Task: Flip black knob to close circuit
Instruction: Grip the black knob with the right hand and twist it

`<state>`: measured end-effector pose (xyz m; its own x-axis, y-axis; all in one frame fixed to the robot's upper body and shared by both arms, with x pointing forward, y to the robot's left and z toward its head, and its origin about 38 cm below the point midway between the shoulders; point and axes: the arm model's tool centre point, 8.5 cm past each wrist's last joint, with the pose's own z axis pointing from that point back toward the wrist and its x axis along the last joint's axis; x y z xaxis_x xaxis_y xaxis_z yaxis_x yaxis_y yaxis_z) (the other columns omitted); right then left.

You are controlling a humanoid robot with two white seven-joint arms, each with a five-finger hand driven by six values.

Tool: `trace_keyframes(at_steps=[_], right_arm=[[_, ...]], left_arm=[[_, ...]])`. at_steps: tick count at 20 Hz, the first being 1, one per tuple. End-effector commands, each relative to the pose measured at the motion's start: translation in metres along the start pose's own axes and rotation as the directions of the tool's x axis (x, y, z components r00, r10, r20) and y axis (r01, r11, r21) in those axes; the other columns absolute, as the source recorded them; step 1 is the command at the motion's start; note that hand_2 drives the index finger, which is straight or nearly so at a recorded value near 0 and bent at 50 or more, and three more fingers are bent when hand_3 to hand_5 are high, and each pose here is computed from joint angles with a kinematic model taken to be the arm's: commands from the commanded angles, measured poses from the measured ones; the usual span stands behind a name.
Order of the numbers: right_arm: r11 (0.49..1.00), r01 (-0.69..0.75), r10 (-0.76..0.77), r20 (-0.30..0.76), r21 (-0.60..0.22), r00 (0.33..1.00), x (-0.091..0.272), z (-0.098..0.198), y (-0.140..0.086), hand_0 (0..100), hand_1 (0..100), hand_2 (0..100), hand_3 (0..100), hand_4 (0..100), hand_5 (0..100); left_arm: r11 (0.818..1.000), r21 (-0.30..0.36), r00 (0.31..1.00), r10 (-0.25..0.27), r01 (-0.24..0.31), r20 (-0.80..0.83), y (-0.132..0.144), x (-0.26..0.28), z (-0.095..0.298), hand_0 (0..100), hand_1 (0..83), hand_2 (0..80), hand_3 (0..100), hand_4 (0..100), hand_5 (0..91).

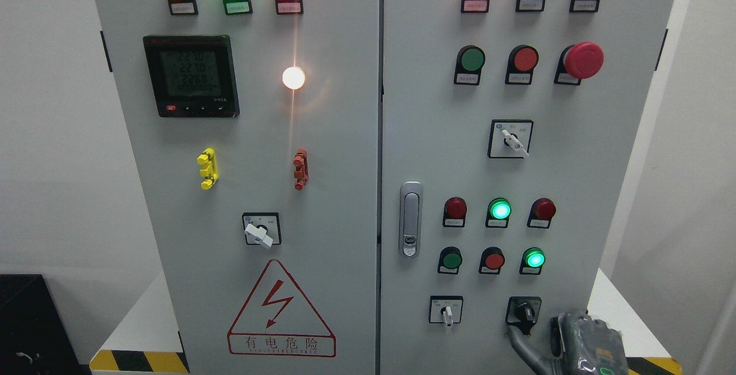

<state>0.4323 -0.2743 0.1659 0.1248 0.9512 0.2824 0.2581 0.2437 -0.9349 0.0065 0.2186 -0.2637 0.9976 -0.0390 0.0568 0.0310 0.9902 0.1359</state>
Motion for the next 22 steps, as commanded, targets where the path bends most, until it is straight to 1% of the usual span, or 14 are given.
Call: trace_keyframes(at_steps=[1, 11, 22], right_arm=[[1.0, -0.003, 0.002, -0.009, -0.008, 1.0, -0.002, 0.0, -0.001, 0, 4, 89, 100, 97, 100], [1.0, -0.011, 0.011, -0.027, -0.001, 1.0, -0.01, 0.001, 0.003, 0, 5, 89, 100, 97, 100], [1.0, -0.008, 0.007, -0.053, -0.016, 0.999, -0.02, -0.001, -0.002, 0, 5, 89, 100, 97, 100]], left_arm=[[1.0, -0.004, 1.0, 0.004, -0.004, 0.006, -0.002, -0.005, 0.0, 12, 55.6, 0.0, 0, 0, 0.0], [1.0, -0.004, 1.0, 0.004, -0.004, 0.006, -0.002, -0.005, 0.0, 12, 55.6, 0.0, 0, 0, 0.0], [1.0, -0.004, 1.0, 0.004, -0.004, 0.006, -0.002, -0.005, 0.0, 12, 55.6, 0.0, 0, 0, 0.0]])
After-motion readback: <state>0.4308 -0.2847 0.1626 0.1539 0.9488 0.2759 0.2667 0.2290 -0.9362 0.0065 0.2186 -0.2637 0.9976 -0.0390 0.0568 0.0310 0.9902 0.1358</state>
